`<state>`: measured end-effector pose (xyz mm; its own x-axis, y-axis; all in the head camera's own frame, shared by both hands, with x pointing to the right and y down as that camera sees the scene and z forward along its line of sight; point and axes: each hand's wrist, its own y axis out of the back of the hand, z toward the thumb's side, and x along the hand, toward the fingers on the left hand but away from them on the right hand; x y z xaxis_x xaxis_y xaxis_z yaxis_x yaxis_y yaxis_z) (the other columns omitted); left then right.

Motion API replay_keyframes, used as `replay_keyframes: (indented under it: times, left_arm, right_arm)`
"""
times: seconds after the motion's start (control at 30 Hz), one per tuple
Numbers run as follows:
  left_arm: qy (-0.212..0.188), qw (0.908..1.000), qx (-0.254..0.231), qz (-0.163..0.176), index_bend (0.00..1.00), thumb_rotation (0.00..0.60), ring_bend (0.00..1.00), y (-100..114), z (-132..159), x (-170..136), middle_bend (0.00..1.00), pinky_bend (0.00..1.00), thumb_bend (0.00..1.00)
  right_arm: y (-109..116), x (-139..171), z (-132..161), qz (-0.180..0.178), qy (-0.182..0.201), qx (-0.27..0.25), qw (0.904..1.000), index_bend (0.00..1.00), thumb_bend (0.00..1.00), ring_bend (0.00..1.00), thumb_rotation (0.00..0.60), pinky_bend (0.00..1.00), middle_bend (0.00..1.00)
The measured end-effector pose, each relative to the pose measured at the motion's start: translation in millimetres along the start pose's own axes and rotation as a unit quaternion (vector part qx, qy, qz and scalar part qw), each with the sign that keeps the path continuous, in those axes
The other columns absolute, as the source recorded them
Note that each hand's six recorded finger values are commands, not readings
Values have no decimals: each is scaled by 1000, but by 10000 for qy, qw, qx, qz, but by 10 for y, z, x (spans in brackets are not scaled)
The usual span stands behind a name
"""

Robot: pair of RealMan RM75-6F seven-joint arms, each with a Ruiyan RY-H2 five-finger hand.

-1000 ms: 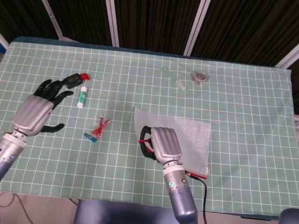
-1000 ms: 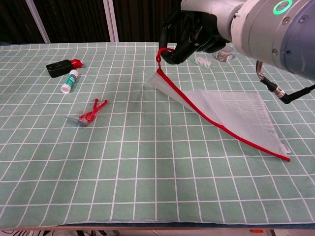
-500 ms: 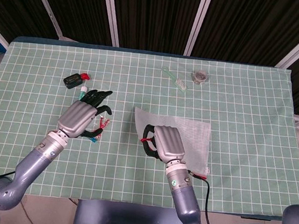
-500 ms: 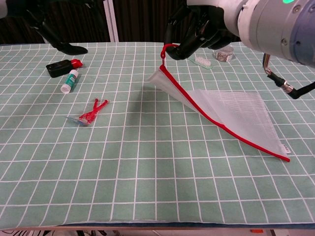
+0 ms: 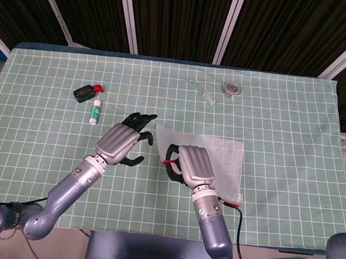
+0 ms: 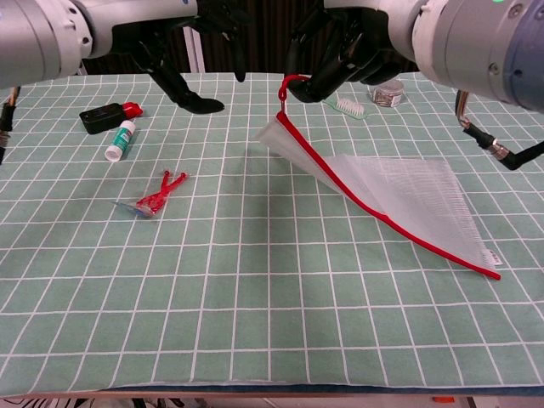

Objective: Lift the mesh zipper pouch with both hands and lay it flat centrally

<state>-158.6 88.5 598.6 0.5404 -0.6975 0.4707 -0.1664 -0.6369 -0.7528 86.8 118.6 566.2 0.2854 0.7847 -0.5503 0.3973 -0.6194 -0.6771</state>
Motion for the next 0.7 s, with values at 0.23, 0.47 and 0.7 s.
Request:
replay_keyframes:
  times: [0.23,0.47,0.7]
  left_arm:
    - [-108,9998,-104,-90,456,600,0,-97,173,127,3,0,311]
    - [-107,9994,-265,-197,459,600,0,-189,269,210,4,0,317]
    - [-178,9991,-342,-166,469,600,0,-222,391,279,5,0,340]
  right_arm:
    - [36,-7,-18,-32,-23,-7,10000,681,713,1000,600,1000,1000]
    - [59,-6,-37,-32,-46,-42,10000,681,712,1000,600,1000,1000]
    - [82,2,-57,-31,-60,-71,10000,681,713,1000,600,1000,1000]
